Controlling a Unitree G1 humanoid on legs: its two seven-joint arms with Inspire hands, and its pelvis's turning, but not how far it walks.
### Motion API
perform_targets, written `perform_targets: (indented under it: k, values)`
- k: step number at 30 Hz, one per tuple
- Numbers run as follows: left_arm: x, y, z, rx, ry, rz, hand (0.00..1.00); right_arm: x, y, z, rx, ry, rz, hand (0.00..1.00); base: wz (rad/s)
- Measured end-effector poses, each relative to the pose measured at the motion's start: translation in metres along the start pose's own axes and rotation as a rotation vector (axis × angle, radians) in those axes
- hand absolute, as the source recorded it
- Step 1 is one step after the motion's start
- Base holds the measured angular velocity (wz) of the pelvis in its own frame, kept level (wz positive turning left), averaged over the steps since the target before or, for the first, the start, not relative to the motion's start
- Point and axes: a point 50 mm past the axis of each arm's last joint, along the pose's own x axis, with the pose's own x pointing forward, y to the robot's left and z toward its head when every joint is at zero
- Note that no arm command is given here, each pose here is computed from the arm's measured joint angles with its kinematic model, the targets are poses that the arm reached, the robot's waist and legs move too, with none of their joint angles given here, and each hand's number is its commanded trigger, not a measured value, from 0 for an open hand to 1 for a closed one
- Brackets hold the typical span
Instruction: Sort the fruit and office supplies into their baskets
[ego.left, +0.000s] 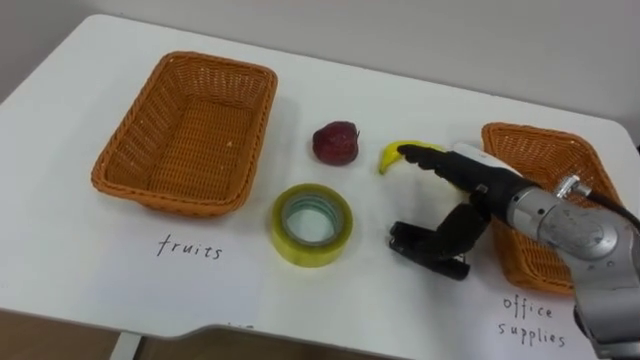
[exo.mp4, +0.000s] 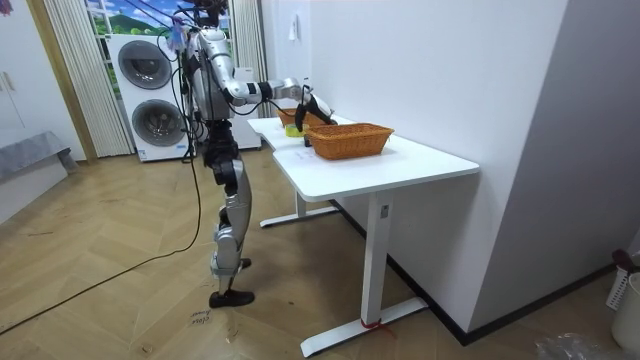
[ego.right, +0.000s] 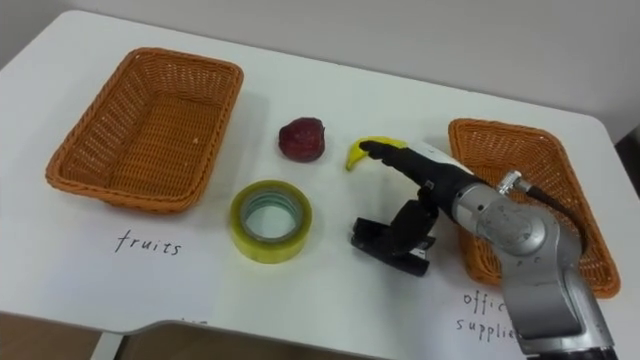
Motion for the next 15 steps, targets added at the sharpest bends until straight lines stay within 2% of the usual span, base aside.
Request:
perform_targets:
  k: [6,15]
  values:
    - [0.0,0.0,-0.003,-0.001,0.013,0.001,0.0,0.0,0.002,0.0,-0.023,0.039,0.024,0.0,0.01]
    - [0.0,0.0,-0.003,-0.008,0.021,0.003,0.0,0.004,0.008,-0.024,-0.021,0.19,0.057,0.0,0.01]
